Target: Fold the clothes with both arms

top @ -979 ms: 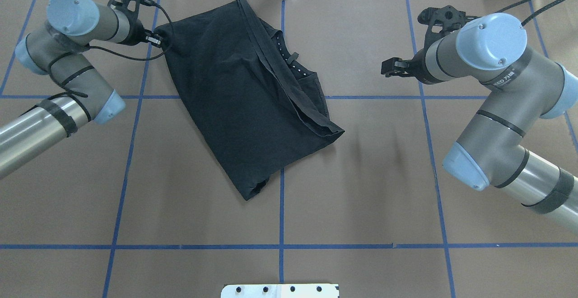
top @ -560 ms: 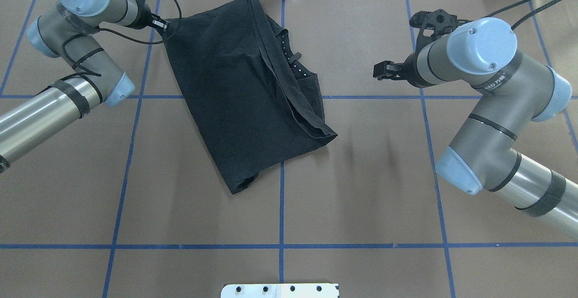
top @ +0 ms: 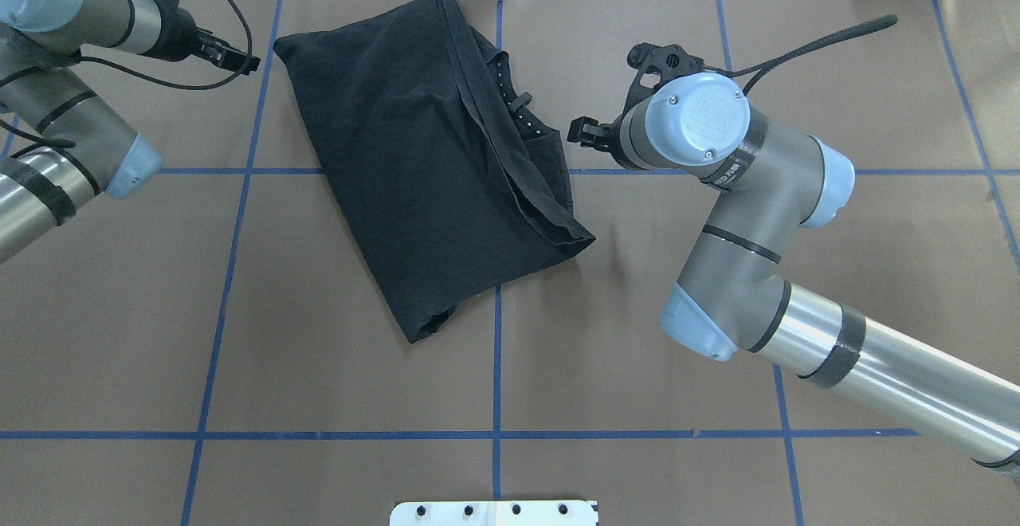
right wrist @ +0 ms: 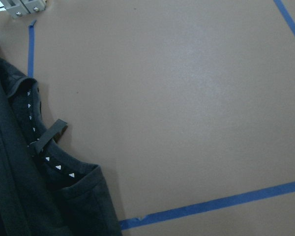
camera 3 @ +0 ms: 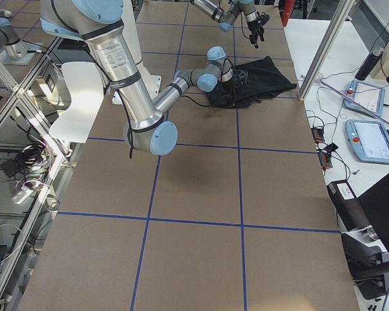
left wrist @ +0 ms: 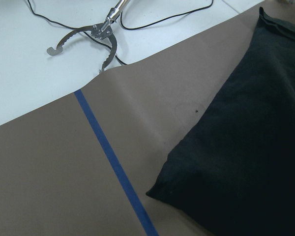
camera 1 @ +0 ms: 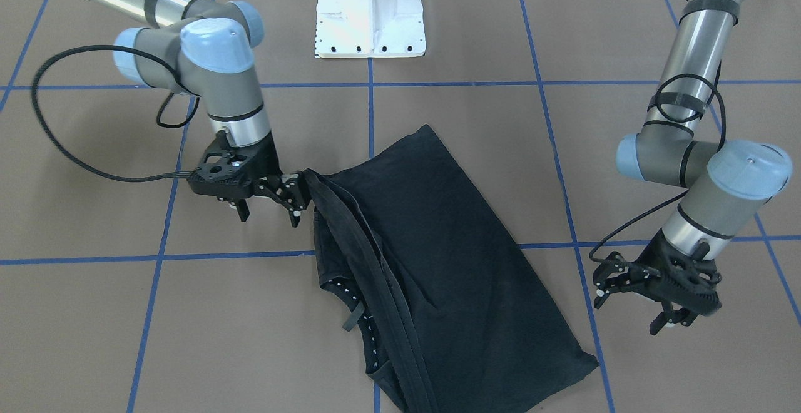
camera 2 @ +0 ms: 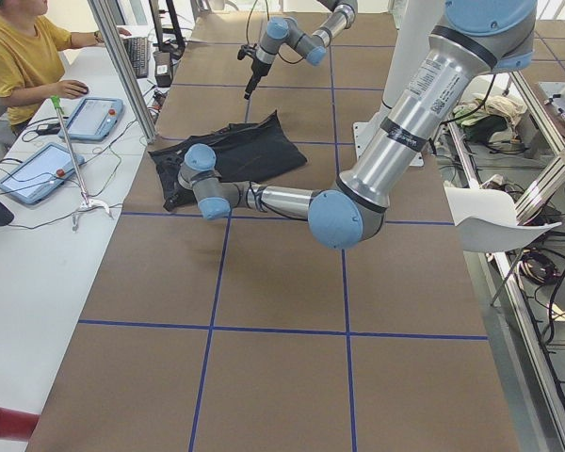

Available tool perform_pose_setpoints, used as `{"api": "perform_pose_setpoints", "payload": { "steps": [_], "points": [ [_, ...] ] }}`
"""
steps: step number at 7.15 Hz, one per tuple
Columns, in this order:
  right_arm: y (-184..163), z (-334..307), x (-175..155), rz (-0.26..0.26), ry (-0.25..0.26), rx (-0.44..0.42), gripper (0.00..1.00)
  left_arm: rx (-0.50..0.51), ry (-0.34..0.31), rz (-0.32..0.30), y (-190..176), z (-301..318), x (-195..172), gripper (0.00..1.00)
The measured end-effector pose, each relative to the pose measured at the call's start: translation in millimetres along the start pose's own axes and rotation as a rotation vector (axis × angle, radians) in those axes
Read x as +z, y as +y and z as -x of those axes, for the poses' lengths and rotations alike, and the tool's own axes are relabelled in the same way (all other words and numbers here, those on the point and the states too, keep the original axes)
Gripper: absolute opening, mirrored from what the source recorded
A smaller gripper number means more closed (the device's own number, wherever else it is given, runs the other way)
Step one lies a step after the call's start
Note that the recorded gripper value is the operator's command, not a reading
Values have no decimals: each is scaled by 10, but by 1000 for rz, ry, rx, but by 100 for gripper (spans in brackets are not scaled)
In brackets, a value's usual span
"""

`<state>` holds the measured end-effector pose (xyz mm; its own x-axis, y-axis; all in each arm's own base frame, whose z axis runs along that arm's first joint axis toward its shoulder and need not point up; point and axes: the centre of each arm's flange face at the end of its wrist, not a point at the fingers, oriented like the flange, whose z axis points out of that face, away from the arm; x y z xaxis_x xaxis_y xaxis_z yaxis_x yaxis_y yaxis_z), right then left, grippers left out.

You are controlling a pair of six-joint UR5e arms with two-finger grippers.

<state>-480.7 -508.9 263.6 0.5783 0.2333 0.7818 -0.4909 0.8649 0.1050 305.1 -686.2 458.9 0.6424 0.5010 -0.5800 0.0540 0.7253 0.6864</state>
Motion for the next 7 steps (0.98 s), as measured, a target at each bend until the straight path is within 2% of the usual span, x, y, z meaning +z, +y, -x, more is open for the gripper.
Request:
{"api": "perform_pose_setpoints", "payload": {
  "steps": [2, 3, 4, 6, 7],
  "points": [
    [306, 201, 283, -44, -62, 96, 86, -10, -1, 8, 158, 76, -40, 100],
    [412, 283, 441, -51, -75, 117, 82, -14, -4, 12, 198, 103, -42, 100],
    [516, 333, 561, -51, -72, 121, 78, -18, -6, 16, 238, 125, -38, 100],
    [689, 356, 680, -53, -59, 108, 76, -24, -10, 26, 313, 160, -22, 100],
    [755, 345, 713, -52, -52, 99, 70, -25, -12, 28, 328, 167, -16, 100]
  ]
}}
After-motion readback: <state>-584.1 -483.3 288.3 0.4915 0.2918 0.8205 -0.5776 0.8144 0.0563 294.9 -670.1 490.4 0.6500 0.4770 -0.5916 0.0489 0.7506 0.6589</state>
